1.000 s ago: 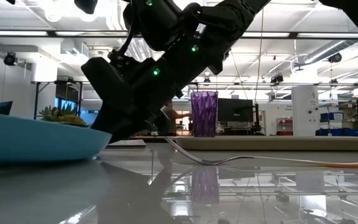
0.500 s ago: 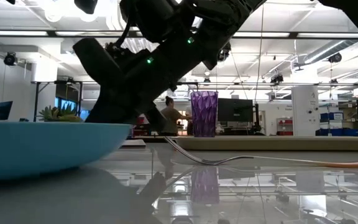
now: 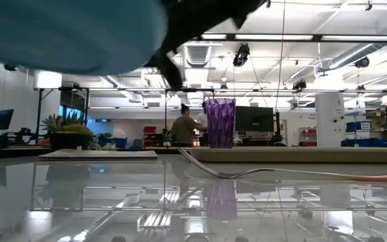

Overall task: Pick and place plate/cup/fork/spoon on tray
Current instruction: Put the blue plate on the tray to the bottom right of the purple cup

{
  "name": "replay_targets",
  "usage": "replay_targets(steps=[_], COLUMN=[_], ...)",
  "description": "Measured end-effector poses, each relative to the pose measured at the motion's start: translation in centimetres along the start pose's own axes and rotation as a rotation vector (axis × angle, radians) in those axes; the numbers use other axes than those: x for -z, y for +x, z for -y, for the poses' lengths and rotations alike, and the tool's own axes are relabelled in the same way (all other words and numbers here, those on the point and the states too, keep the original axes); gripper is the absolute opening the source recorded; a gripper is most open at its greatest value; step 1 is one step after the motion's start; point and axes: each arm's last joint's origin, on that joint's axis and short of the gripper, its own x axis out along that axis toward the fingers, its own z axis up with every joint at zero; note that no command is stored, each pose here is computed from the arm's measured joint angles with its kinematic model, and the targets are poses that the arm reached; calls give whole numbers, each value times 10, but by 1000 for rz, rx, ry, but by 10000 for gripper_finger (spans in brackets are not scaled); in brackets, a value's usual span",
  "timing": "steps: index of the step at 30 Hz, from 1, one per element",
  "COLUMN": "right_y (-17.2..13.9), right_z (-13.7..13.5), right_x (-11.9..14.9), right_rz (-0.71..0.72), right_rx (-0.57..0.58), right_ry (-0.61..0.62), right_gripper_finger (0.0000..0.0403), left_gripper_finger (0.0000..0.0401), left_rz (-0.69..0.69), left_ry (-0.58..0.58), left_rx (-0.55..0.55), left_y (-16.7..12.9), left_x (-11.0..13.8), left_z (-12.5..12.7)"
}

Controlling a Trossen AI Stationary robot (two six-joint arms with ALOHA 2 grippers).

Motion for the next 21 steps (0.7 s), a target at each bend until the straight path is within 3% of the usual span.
replay_targets(steps=[5,9,15,21], right_y=[-53,-102,-166,-216], right_z=[4,22,78,140], right_x=[1,11,40,70], right_rz=[-9,32,119,153], right_rx=[90,164,352,623], right_ry=[5,73,253,440], right_gripper_finger=[9,9,9,9], left_gripper_finger=[0,0,0,0], left_rz=[1,3,14,13], left_ry=[0,0,1,1], left_rx=[0,0,0,-1], left_y=[0,0,0,0], left_x=[0,0,-1,-1], left_z=[0,0,0,0])
